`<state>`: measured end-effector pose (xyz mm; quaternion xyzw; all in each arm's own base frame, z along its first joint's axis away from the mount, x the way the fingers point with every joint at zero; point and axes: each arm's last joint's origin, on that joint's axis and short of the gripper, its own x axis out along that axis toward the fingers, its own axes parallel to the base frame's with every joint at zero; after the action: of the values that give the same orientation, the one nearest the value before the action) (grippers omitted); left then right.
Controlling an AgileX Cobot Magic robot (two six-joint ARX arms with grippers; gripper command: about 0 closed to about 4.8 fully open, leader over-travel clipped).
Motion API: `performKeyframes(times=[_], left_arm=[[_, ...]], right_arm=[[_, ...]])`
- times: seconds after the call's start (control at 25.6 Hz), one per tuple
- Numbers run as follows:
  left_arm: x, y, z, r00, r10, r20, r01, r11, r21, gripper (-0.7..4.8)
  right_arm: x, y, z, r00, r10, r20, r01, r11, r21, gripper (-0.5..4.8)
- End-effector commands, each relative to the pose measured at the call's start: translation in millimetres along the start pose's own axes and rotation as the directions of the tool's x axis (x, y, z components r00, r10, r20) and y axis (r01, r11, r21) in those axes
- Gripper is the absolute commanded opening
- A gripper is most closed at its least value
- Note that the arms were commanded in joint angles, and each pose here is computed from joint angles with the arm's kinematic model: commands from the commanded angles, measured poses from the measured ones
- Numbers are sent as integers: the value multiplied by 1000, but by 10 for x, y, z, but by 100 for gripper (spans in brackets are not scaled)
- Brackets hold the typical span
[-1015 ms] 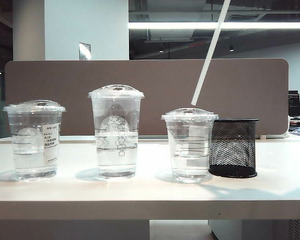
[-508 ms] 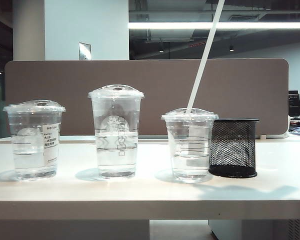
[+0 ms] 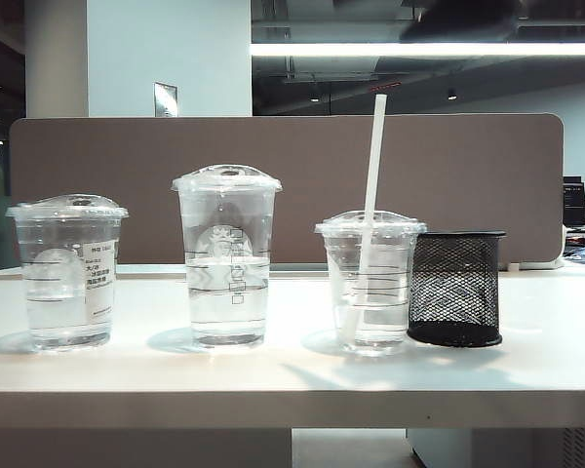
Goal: Pick up the straw and insert it into the small coffee cup.
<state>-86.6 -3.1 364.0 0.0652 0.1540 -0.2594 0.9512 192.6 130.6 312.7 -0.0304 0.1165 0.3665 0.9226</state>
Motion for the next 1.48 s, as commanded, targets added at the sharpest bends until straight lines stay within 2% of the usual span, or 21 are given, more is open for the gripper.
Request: performKeyframes(times=[0.04,0.08,0.16,0.2,0.27,0.31,0.35,0.43,0.47,0.55,0.59,0.62,0.66,0.78,0.82,0.98,1.17,1.29,1.48], left_arm=[[38,12,-14,1000,-8,-16,7,999,-43,-4],[51,11,-18,999,-27,-16,26,997,-76,-4],[100,0,7,987,-146,64,148,989,-31,-4],[146,6,30,970,-201,134,201,980,15,-4],[270,59,38,958,-202,203,198,979,41,-4],[347,93,29,958,-190,215,189,982,23,-4],[507,163,1,961,-172,217,183,983,-28,-4],[826,293,-113,974,-128,188,151,982,-110,-4],[920,327,-155,975,-127,182,149,982,-114,-4],[1285,448,-347,976,-129,174,150,982,-115,-5],[1356,470,-388,976,-129,178,150,982,-113,-5],[1441,497,-439,974,-128,185,150,983,-110,-5],[1572,539,-520,970,-124,211,147,985,-94,-5],[1790,622,-666,963,-59,262,81,994,-75,-4],[1871,642,-751,962,-53,267,75,994,-74,-5],[2018,663,-976,976,-54,210,78,991,-106,-4],[2158,673,-1233,987,-62,145,83,987,-140,-4],[2242,672,-1422,993,-69,92,83,982,-168,-5],[2302,697,-1572,999,20,41,-12,981,-192,-5]], right_arm=[[-415,80,316,970,25,244,-13,999,-52,-5],[-521,97,355,961,22,277,-7,998,-57,0],[-922,148,424,930,-45,365,71,996,-56,-9],[-1208,178,418,905,-119,408,153,987,-52,-9],[-1515,220,332,877,-165,452,223,972,-78,-9],[-1593,231,285,866,-177,468,242,967,-82,-9],[-1758,257,145,837,-196,510,274,958,-81,-9],[-1897,287,-120,815,-189,548,275,958,-79,-9],[-1920,294,-200,814,-185,551,273,959,-80,-9],[-1928,300,-504,822,-186,538,271,959,-82,-9],[-1890,294,-564,830,-187,526,269,959,-83,-9],[-1832,285,-619,851,-188,491,258,963,-79,-9],[-1717,268,-725,890,-186,416,237,969,-74,-9],[-1538,249,-923,925,-152,348,195,977,-89,-9],[-1453,235,-1033,937,-155,313,183,981,-62,-9],[-1219,204,-1368,971,-133,198,139,990,-14,-9],[-1060,179,-1631,981,-134,137,119,986,113,-9],[-1017,172,-1724,985,-137,105,125,985,115,-9],[-943,164,-1920,991,-128,24,124,985,119,-9]])
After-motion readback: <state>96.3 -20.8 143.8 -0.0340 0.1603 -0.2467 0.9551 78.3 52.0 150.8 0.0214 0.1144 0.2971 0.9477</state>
